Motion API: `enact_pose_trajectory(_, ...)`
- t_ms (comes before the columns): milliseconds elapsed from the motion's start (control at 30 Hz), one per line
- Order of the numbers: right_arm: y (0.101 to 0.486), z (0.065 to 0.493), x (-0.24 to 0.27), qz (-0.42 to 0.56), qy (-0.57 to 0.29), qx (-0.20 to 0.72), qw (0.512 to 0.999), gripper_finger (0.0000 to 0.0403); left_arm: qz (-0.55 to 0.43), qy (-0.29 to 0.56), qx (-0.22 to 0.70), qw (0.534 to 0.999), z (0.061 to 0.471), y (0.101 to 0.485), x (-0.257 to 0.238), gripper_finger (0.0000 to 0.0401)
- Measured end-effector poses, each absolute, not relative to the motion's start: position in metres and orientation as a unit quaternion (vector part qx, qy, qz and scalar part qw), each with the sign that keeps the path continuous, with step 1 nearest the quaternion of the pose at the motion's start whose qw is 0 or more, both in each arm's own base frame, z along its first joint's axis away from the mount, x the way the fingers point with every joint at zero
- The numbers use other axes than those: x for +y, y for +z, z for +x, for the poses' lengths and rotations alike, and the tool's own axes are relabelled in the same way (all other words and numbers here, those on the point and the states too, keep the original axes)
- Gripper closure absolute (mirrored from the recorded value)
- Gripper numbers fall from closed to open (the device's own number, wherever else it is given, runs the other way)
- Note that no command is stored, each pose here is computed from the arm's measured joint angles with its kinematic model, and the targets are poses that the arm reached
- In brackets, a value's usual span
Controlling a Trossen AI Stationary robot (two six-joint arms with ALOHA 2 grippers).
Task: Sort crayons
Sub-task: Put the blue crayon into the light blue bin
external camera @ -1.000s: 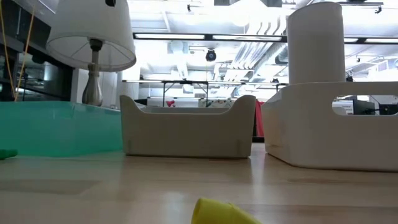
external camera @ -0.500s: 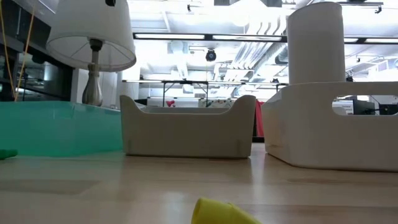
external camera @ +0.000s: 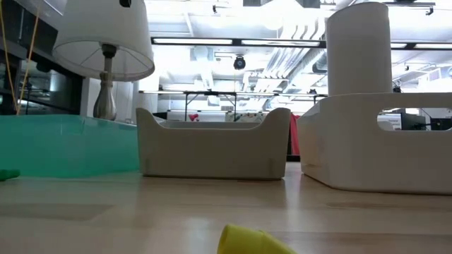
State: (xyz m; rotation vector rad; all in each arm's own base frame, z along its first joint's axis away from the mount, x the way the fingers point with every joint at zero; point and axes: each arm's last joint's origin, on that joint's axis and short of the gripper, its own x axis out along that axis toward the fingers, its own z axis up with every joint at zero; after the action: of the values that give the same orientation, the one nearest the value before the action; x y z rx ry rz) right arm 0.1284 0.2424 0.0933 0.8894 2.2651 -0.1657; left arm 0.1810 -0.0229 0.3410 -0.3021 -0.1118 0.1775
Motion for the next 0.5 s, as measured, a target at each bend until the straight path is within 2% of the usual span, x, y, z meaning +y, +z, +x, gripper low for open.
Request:
enact_pose_trajectory(233, 0.091, 0.123, 0.247, 0.332, -0.058, 0.874, 0.351, 0.0399, -0.150, 0.088, -0.055, 0.983, 0.181, 0.341, -0.023, 0.0263)
enact_pose_trajectory(500, 0.091, 0.137, 0.240, 0.355, -0.062, 0.859, 0.364, 0.0402, -0.149, 0.090, -0.055, 0.983, 0.181, 0.341, -0.023, 0.0263)
